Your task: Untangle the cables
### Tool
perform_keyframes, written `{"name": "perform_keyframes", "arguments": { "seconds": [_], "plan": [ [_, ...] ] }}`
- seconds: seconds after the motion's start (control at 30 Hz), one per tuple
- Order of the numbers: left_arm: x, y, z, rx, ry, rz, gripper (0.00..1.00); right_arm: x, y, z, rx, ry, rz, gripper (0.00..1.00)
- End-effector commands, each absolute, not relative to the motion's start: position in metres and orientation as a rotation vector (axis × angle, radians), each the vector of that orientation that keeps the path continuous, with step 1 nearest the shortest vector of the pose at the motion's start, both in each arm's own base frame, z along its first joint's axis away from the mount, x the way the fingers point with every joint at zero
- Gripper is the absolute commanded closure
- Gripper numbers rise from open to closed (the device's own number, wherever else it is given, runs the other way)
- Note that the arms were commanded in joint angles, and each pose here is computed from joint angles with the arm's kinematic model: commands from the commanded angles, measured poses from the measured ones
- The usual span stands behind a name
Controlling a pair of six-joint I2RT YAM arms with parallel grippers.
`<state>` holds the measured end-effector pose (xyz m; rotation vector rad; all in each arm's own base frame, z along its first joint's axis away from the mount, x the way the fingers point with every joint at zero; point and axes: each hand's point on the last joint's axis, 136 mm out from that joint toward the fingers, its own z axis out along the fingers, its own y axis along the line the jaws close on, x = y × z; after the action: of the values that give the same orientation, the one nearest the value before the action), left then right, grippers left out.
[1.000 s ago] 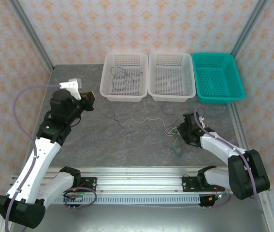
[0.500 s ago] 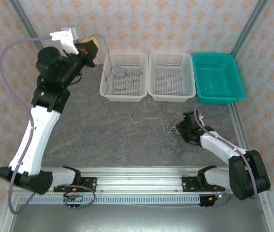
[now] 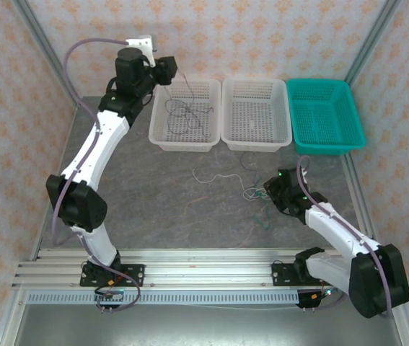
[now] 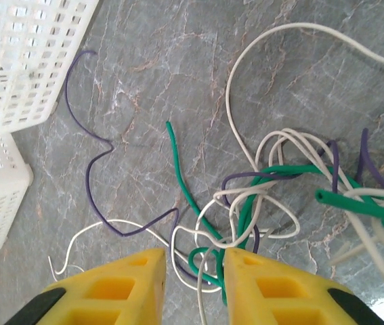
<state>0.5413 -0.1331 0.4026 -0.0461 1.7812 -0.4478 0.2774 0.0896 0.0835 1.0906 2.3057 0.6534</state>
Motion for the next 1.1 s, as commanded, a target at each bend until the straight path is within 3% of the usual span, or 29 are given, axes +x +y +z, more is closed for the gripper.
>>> {"name": "perform_keyframes", "arguments": {
  "seconds": [0.0, 0.1, 0.4, 0.6, 0.7, 0.8, 1.07],
  "plan": [
    [0.53, -0.129, 0.402, -0.07, 1.79, -0.433, 0.24, 0.27, 0.096, 0.084, 1.012, 2.362, 0.663, 0.7],
    [0.509, -0.129, 0.412, -0.074, 1.778, -0.474, 0.18, 0.273, 0.1, 0.09, 0.927, 2.39, 0.661, 0.66],
    [0.396, -0.172, 0.432, 0.03, 1.777, -0.65, 0.17, 0.291, 0.12, 0.101, 0.712, 2.525, 0.529, 0.56],
    [0.338, -0.213, 0.384, 0.045, 1.852, -0.789, 0.17, 0.308, 0.108, 0.094, 0.701, 2.543, 0.319, 0.55],
    [0.322, -0.228, 0.349, 0.046, 1.941, -0.799, 0.17, 0.299, 0.072, 0.087, 0.894, 2.487, 0.072, 0.41],
    [0.308, -0.236, 0.316, 0.055, 2.024, -0.774, 0.17, 0.289, 0.062, 0.079, 0.991, 2.443, 0.052, 0.28],
    [0.296, -0.228, 0.261, 0.011, 2.139, -0.704, 0.17, 0.281, 0.091, 0.023, 1.095, 2.571, 0.215, 0.29]
  ]
}}
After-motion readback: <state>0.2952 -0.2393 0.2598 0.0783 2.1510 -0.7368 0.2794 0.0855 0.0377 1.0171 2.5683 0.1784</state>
